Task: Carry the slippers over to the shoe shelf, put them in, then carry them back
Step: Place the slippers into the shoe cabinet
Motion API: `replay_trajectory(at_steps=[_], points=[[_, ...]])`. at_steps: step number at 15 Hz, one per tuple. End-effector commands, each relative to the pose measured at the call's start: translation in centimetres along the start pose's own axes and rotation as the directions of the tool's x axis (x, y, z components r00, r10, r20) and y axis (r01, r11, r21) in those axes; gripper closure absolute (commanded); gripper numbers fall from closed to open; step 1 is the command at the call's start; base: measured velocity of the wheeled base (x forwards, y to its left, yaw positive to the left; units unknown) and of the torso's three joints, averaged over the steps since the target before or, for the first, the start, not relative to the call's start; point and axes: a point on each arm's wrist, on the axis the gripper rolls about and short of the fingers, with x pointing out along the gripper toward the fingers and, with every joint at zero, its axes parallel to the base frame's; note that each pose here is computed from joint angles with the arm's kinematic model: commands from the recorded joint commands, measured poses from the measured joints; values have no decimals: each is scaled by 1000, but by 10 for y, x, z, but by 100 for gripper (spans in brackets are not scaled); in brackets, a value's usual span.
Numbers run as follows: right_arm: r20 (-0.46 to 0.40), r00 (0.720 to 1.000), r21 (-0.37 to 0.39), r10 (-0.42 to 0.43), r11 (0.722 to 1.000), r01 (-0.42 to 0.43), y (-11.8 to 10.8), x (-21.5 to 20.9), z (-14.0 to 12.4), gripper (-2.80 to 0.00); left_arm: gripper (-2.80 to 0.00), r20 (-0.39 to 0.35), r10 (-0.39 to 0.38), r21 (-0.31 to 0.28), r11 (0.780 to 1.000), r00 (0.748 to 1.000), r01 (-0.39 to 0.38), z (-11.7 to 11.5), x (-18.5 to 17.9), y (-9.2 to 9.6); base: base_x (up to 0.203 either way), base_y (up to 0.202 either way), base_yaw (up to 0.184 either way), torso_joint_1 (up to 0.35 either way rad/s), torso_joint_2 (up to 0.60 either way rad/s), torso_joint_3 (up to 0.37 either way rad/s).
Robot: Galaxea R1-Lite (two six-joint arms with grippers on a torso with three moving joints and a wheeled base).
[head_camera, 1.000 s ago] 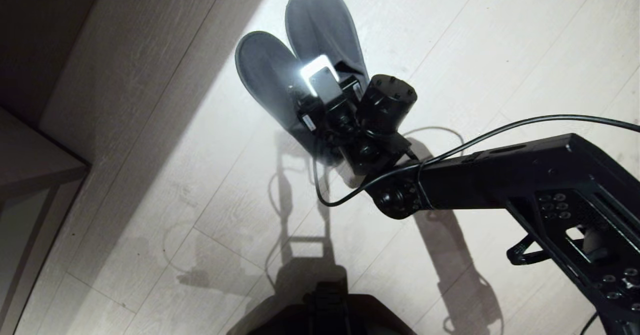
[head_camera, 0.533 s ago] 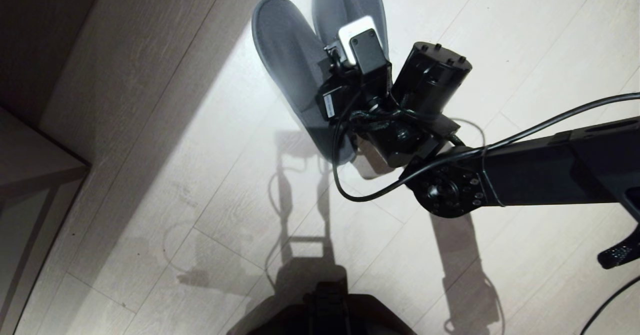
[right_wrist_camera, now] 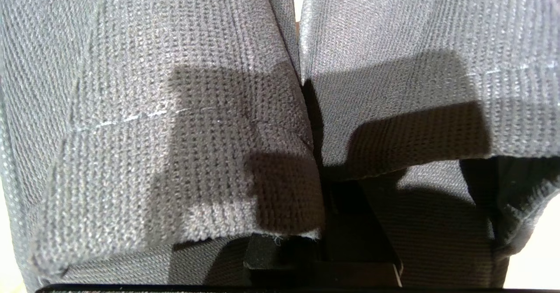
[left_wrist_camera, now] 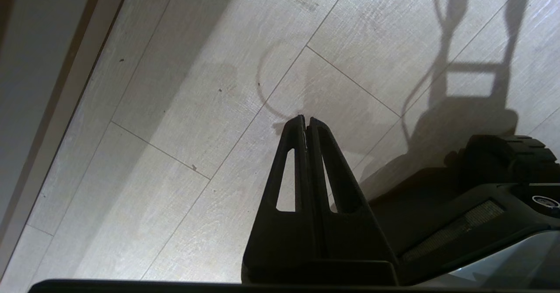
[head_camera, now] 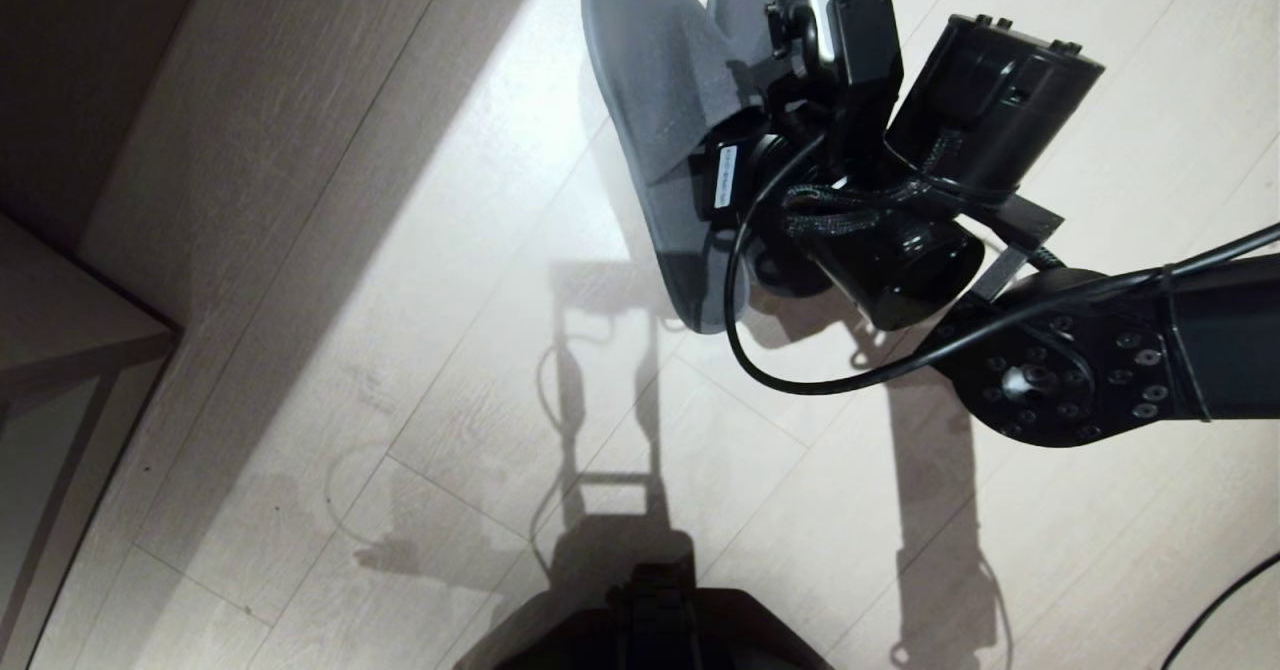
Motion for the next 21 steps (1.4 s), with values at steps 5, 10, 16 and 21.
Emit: replay_trajectory(at_steps=[5,10,16,21], points=[[41,998,63,-40,997,38,-26,-28,39,0,0,1,1,0,1000,1000,-1,0,0,0,0,0,0,0,0,0],[15,999,59,-50,997,49,-43,-52,45,0,0,1,0,0,1000,1000,0,0,0,0,0,0,0,0,0,0],[-1,998,81,-65,995,65,-58,-76,47,0,0,1,0,0,1000,1000,0,0,0,0,0,0,0,0,0,0],[-3,996,88,-84,993,84,-67,-84,47,0,0,1,1,1,1000,1000,-1,0,0,0,0,0,0,0,0,0]])
